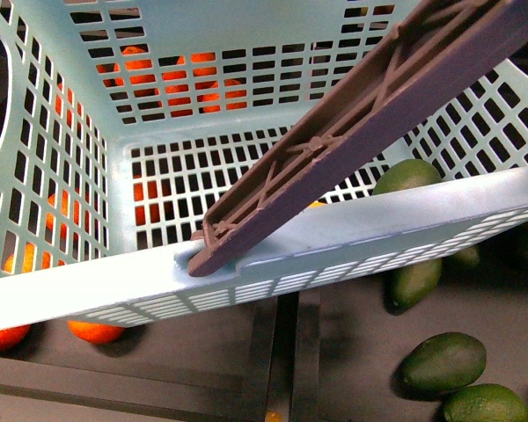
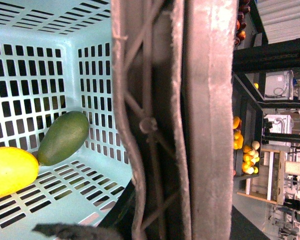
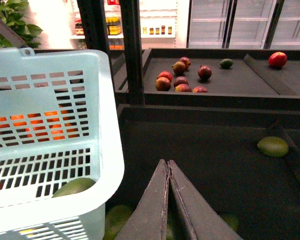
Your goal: Pick mango and avocado into basket
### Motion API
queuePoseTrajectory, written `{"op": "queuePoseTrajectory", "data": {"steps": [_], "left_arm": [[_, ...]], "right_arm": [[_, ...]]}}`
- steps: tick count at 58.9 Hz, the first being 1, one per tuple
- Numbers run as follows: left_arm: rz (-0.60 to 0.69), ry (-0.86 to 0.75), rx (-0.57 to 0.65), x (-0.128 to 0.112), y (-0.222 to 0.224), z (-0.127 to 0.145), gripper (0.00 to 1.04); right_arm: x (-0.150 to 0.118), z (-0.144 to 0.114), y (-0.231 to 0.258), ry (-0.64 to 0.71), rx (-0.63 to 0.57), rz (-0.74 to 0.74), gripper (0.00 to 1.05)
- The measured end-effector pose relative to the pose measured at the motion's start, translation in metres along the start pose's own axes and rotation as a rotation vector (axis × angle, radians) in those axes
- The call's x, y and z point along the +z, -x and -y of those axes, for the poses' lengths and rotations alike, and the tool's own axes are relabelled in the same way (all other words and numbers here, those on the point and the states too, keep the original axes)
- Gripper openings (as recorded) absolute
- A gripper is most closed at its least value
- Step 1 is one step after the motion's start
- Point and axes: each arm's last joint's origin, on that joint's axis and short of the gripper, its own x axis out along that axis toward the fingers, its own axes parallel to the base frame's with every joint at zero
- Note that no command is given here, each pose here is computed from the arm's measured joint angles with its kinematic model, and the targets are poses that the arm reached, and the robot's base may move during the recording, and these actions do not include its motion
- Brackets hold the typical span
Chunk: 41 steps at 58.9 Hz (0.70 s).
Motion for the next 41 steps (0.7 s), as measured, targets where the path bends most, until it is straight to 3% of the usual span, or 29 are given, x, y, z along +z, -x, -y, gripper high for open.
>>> {"op": "queuePoseTrajectory", "data": {"steps": [31,35,41], "left_arm": [[0.000,0.003,0.000,0.000,0.000,0.000,0.16],[0.000,0.002,0.000,0.000,0.000,0.000,0.16],[0.001,0.001,0.000,0.000,0.000,0.000,0.16]], "right_arm": [[-0.003,0.000,0.013,0.001,-0.001,-0.006,0.03],[-0.003,0.000,0.013,0.000,-0.001,-0.006,0.13],[-0.003,0.000,0.013,0.000,-0.001,-0.006,0.38]]}}
